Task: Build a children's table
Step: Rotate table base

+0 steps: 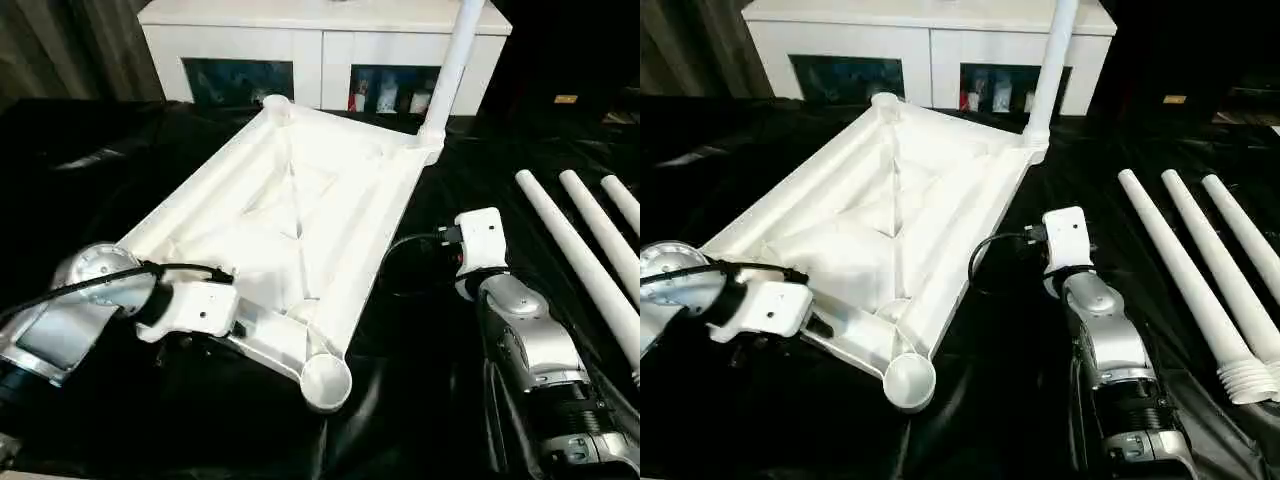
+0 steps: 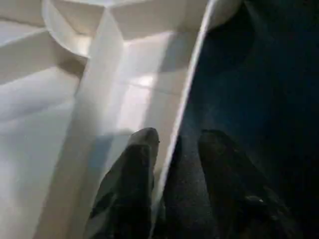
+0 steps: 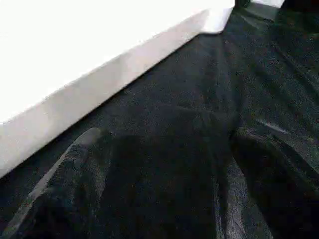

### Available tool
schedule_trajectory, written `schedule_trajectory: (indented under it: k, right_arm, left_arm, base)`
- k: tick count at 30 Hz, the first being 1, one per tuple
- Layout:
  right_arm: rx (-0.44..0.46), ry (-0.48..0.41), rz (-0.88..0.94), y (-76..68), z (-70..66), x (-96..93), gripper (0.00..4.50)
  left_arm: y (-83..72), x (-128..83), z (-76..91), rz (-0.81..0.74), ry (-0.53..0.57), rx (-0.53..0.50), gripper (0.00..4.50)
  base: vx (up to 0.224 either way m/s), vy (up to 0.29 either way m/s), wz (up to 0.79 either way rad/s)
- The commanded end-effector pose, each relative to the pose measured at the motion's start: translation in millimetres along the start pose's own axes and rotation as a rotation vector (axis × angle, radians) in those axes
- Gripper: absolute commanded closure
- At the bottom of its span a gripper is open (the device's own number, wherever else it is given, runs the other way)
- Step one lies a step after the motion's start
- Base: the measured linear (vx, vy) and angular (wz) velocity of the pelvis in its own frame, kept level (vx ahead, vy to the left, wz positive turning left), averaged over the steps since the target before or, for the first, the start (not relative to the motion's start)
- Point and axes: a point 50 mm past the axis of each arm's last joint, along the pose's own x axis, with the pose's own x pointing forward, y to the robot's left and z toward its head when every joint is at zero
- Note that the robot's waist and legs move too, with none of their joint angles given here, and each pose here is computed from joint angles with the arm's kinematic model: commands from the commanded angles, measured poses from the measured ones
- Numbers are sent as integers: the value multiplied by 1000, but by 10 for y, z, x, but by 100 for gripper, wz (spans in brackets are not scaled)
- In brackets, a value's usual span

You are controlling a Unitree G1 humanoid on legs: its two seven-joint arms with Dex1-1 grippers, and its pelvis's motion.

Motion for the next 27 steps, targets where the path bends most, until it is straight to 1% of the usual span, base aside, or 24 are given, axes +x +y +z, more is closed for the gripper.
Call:
schedule_trajectory:
  k: [1,3,5,7,9,14,16,18,23,25,27]
  right_arm:
    - [-3,-12,3,-24,9,-12,37]
    - [19,-45,88,53,40,-51,37]
    - [12,-46,114,79,36,-66,37]
    - [3,-42,117,84,23,-71,37]
    - [2,-33,99,66,-8,-69,37]
    - [8,-34,93,61,-14,-80,37]
    - [10,-34,99,70,-16,-90,37]
    - [13,-31,110,88,-21,-93,37]
    - [11,-26,127,131,-32,-83,37]
    - [12,-25,129,138,-32,-80,37]
    - [12,-22,136,154,-36,-74,37]
  left_arm:
    - [76,-129,122,47,-30,31,236]
    - [83,-188,193,56,-31,76,210]
    - [55,-170,191,36,-18,88,204]
    - [13,-130,157,5,3,86,201]
    - [-110,-34,31,-70,74,73,201]
    - [-178,17,-28,-94,115,75,201]
    - [-183,65,-38,-83,118,84,201]
    - [-144,135,-58,-43,127,100,201]
    - [-96,190,-117,2,158,119,201]
    - [-88,189,-120,9,160,118,229]
    - [-72,185,-116,20,155,116,240]
  base:
    - [0,0,0]
    - [0,0,0]
    - [0,0,0]
    - [0,0,0]
    - [0,0,0]
    - [0,0,0]
    - [0,0,0]
    - [0,0,0]
    - [0,0,0]
    - [0,0,0]
    - [0,0,0]
